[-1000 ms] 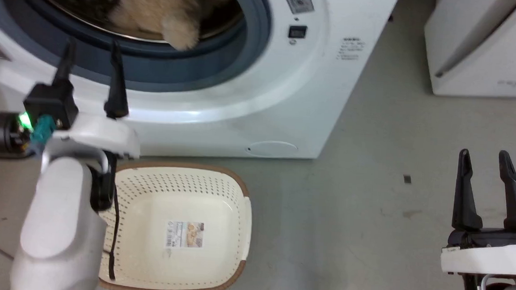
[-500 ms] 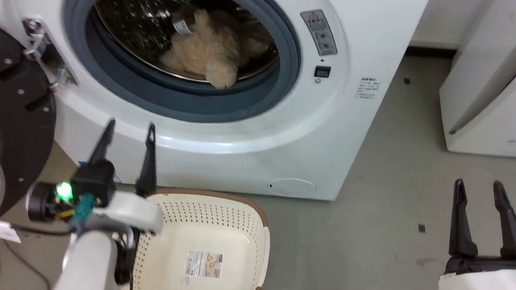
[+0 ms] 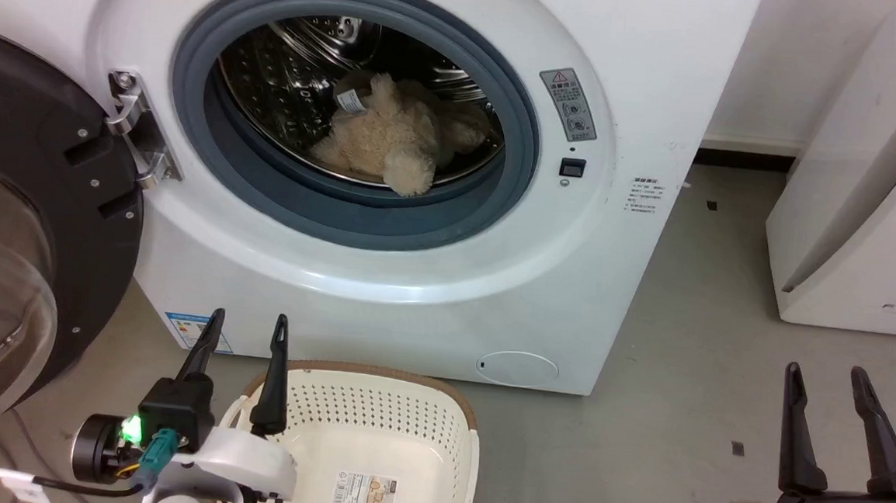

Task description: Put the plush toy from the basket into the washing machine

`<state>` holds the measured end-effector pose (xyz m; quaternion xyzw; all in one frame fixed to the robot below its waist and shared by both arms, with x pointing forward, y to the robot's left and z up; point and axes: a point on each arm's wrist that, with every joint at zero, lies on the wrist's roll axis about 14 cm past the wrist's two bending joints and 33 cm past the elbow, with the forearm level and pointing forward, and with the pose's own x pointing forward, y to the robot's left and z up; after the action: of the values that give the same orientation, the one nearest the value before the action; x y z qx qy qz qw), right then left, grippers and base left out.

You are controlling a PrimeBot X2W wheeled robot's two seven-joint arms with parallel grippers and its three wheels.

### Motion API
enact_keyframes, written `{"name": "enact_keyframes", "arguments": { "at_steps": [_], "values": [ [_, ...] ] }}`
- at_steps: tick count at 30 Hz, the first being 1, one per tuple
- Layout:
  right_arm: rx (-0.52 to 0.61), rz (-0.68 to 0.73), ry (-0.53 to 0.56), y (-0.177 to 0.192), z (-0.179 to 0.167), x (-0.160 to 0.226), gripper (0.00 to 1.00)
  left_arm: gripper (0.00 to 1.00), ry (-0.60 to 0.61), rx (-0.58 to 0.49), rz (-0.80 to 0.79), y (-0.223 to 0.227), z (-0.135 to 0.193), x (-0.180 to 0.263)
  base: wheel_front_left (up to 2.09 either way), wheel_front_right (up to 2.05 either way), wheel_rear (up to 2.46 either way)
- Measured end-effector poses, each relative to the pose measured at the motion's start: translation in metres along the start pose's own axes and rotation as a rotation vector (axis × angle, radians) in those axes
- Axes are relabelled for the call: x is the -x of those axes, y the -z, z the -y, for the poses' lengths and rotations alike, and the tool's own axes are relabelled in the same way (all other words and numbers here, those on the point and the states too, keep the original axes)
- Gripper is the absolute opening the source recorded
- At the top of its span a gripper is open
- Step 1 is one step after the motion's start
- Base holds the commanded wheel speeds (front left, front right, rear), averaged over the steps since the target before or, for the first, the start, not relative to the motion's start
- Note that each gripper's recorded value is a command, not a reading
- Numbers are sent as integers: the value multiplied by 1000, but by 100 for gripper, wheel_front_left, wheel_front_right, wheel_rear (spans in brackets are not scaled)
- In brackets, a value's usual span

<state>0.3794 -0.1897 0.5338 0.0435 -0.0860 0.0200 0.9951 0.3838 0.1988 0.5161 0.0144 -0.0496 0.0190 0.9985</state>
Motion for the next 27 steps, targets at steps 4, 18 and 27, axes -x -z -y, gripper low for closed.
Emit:
{"name": "enact_keyframes", "arguments": {
  "at_steps": [4,18,27],
  "values": [
    [-1,7,-6,-2,-2,0,100,100,-16,18,7,-2,-5,5,0,0,0],
    [-1,-6,-8,-1,-3,3,0,0,-2,29,3,-4,-3,6,0,0,0],
    [6,-25,-15,1,-5,4,0,0,5,25,2,-7,0,4,0,0,0]
  ]
}}
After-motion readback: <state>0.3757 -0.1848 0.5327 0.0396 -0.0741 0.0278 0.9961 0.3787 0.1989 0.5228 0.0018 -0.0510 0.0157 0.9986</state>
